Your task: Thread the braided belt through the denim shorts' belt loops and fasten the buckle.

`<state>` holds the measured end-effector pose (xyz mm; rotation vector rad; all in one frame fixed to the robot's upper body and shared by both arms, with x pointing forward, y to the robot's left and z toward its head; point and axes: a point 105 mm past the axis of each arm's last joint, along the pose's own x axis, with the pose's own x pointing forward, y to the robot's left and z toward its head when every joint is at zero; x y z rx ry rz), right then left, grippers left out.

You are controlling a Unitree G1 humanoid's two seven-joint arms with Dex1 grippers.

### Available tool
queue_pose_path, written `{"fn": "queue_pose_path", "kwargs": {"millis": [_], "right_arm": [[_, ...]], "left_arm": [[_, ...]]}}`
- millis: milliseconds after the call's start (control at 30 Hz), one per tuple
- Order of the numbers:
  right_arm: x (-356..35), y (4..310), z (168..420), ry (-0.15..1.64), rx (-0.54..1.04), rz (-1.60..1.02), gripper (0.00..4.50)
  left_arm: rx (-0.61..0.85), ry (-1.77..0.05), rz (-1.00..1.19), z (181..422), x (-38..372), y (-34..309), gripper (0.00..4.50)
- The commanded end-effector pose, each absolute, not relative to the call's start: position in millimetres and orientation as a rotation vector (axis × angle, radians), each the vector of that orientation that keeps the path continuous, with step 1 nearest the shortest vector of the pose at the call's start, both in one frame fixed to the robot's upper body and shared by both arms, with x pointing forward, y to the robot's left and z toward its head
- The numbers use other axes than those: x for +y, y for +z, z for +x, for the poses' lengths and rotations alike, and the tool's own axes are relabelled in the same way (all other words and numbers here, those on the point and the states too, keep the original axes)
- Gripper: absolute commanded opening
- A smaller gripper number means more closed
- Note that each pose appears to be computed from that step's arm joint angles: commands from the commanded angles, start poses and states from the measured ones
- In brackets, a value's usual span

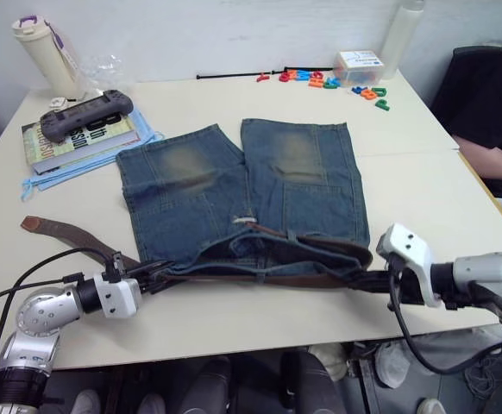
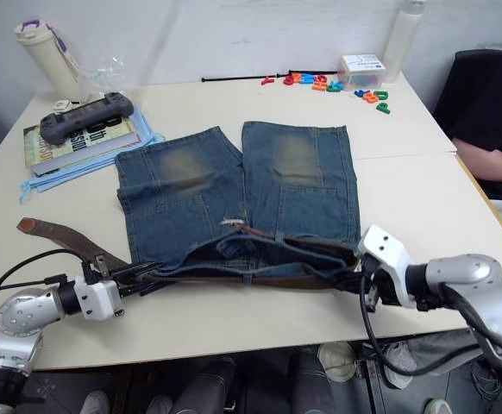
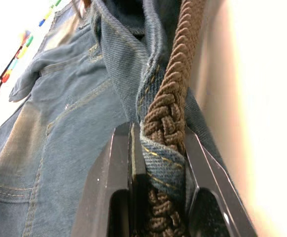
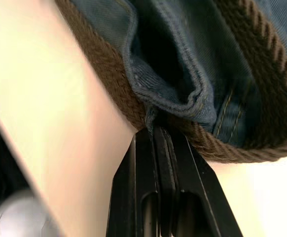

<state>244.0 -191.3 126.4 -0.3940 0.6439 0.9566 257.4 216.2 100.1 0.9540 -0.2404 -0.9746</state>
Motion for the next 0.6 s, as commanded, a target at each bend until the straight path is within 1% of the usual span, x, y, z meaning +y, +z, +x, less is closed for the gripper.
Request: {"fn": "queue_pose_path", "kwargs": {"millis": [33,133,167,200,233,267,300,367,400,433,467,600], "right_arm": [[-208.7,131.6,255.0,0.825,0.654,-0.43,0.07],[-218.0,129.7,263.1,0.75,0.669,-0.438,0.07],[-220.5,129.3,263.9,0.736,0.676,-0.443,0.68],[-222.4,129.0,263.6,0.728,0.685,-0.45,0.98],[-224.5,129.6,263.1,0.72,0.692,-0.459,1.42],[-225.8,130.1,262.9,0.715,0.696,-0.466,1.95],[-227.0,133.5,262.3,0.709,0.695,-0.477,2.29],[-228.1,138.6,261.4,0.704,0.69,-0.492,3.43],[-228.1,144.1,260.5,0.703,0.681,-0.501,3.94],[-227.6,150.5,260.3,0.701,0.667,-0.506,4.35],[-227.3,154.9,260.0,0.699,0.657,-0.509,4.48],[-227.7,181.8,272.6,0.647,0.559,-0.51,4.48]], "left_arm": [[-0.127,-0.995,0.992,253.2,227.7,86.4,0.67],[-0.052,-1.01,0.989,253.7,231.1,77.8,0.67],[-0.037,-1.013,0.988,253.9,232.0,76.1,0.67],[-0.025,-1.016,0.985,253.8,232.5,74.9,1.05],[-0.021,-1.016,0.985,253.4,233.0,75.1,1.5],[-0.019,-1.016,0.985,253.1,233.2,75.5,1.83],[-0.022,-1.011,0.974,251.8,234.0,77.9,2.19],[-0.024,-1.008,0.956,249.2,235.2,81.3,3.09],[-0.026,-1.019,0.946,245.2,236.1,85.6,3.09],[-0.031,-1.027,0.942,241.6,236.8,91.2,3.09],[-0.034,-1.033,0.938,238.9,236.9,95.2,3.09],[-0.027,-1.114,0.889,221.5,231.1,112.3,3.09]]}}
